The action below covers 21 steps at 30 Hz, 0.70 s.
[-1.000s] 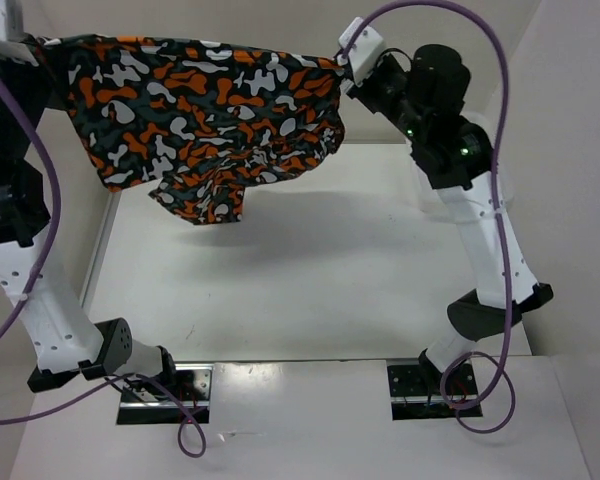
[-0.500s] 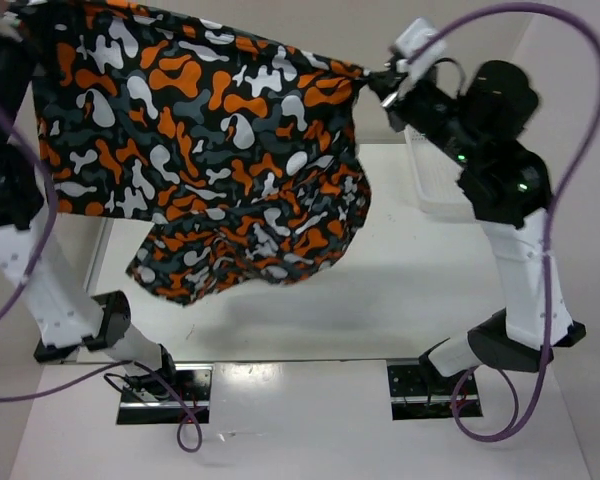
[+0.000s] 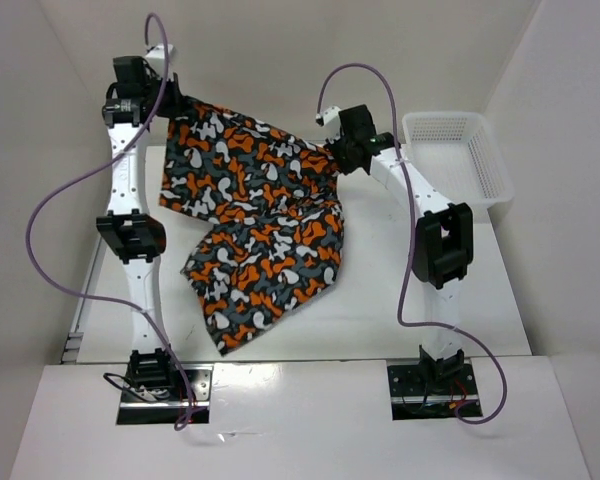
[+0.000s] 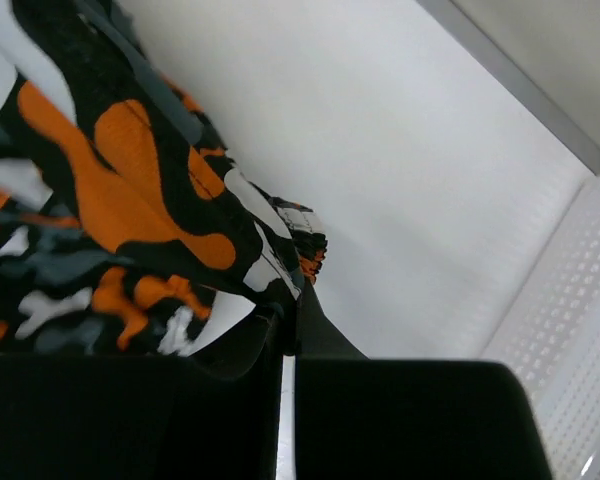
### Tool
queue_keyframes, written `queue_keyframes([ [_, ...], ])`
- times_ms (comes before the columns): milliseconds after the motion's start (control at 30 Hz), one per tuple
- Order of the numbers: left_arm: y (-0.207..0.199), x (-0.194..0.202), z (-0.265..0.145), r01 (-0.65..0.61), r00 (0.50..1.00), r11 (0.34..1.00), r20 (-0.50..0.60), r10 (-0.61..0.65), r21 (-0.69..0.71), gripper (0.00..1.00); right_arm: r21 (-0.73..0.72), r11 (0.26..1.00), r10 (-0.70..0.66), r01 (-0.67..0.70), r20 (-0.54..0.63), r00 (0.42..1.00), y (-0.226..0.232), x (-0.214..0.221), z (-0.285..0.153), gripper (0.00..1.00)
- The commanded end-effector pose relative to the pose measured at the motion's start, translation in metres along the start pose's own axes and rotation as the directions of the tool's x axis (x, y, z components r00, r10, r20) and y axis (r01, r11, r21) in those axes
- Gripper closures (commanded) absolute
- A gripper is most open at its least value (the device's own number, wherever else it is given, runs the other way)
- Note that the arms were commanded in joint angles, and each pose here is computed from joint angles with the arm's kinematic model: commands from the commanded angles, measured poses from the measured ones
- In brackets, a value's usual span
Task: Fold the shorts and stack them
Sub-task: Flatten the shorts out, then fold the shorts
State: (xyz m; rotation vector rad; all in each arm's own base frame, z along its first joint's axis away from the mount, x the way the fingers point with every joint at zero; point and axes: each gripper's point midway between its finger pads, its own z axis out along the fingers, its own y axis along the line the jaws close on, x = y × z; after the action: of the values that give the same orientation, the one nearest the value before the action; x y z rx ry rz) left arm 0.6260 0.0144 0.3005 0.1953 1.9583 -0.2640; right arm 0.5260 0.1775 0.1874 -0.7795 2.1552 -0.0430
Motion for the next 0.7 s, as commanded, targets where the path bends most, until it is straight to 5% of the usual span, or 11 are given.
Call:
queue_keyframes([
  [0,-0.008,-0.091,-0.044,-0.104,0.958,0.992,0.261,0.120,-0.073,1.00,0.220,0.973,0.052,-0.074,0.105,0.993,-0.058,-0.031,-0.011,1.00],
  [400,-0.038,-0.098,-0.055,-0.117,0.958,0.992,0.259,0.124,-0.043,1.00,0.435,0.899,0.007,-0.046,0.092,0.996,-0.101,-0.028,-0.026,1.00],
  [533,-0.049,-0.039,-0.067,-0.036,0.999,0.999,0.021,0.035,0.010,1.00,0.436,0.896,-0.091,0.084,-0.005,0.996,-0.094,-0.002,-0.030,1.00],
  [667,-0.040,0.019,-0.087,0.072,0.976,0.997,-0.204,-0.070,0.001,1.00,0.409,0.897,-0.148,0.169,-0.084,0.985,-0.081,0.025,-0.032,1.00],
])
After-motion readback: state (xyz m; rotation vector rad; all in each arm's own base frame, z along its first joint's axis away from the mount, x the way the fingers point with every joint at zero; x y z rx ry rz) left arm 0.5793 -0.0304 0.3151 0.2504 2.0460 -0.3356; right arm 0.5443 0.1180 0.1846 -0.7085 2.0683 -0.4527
